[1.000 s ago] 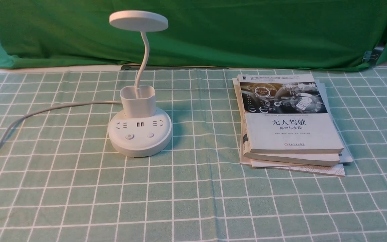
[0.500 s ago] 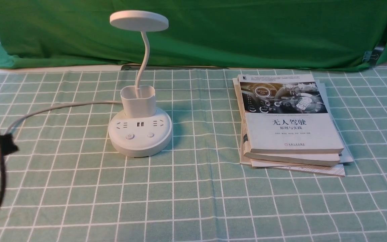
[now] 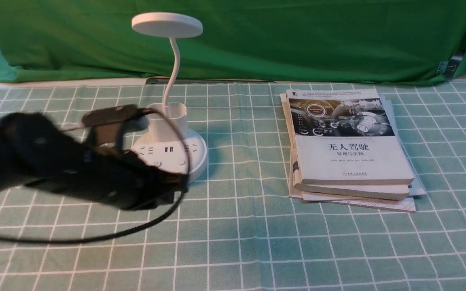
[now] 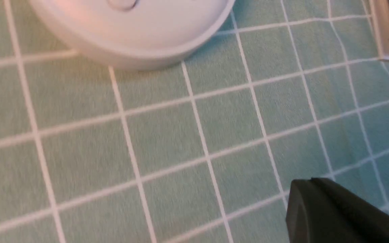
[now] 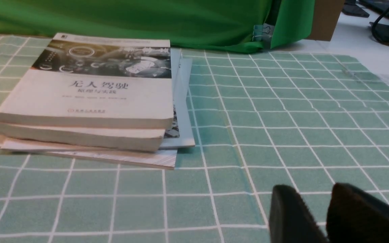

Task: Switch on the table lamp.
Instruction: 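Press the power button on the lamp base to turn the lamp on with the left gripper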

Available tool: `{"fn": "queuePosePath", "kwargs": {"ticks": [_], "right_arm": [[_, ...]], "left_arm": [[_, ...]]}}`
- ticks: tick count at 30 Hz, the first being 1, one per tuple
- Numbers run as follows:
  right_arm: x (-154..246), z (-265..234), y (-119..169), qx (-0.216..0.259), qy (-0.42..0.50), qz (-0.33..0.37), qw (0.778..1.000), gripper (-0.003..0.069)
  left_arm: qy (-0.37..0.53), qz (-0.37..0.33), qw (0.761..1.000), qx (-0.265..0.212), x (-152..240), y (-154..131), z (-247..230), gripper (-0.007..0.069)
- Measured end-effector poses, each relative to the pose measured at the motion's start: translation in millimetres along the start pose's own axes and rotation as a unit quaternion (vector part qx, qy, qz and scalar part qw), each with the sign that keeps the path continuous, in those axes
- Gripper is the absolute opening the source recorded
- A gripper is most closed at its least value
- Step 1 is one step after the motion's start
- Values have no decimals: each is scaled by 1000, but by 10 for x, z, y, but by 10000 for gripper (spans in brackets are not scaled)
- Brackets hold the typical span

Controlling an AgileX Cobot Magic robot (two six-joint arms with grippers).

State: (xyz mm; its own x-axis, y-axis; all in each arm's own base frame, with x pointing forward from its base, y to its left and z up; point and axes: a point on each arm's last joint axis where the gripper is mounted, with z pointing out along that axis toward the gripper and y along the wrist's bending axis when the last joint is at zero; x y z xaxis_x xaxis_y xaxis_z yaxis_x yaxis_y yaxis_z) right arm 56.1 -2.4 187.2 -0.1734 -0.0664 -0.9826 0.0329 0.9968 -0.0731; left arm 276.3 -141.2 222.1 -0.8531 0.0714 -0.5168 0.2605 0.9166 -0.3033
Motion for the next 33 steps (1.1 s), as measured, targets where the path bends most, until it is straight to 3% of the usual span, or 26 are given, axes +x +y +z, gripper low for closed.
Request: {"fn": "queuePosePath", "kwargs": {"ticks": [5, 11, 33], "right_arm": [[0, 0, 0, 0, 0, 0, 1000, 241], [0, 0, 0, 0, 0, 0, 1000, 241], [0, 0, 0, 0, 0, 0, 1000, 241]], "left_arm": [[-8, 33, 998, -59, -384, -37, 378, -4], [-5, 73, 993, -95, -605, 21, 751, -4], [20, 86, 990, -113, -627, 56, 861, -4]]}}
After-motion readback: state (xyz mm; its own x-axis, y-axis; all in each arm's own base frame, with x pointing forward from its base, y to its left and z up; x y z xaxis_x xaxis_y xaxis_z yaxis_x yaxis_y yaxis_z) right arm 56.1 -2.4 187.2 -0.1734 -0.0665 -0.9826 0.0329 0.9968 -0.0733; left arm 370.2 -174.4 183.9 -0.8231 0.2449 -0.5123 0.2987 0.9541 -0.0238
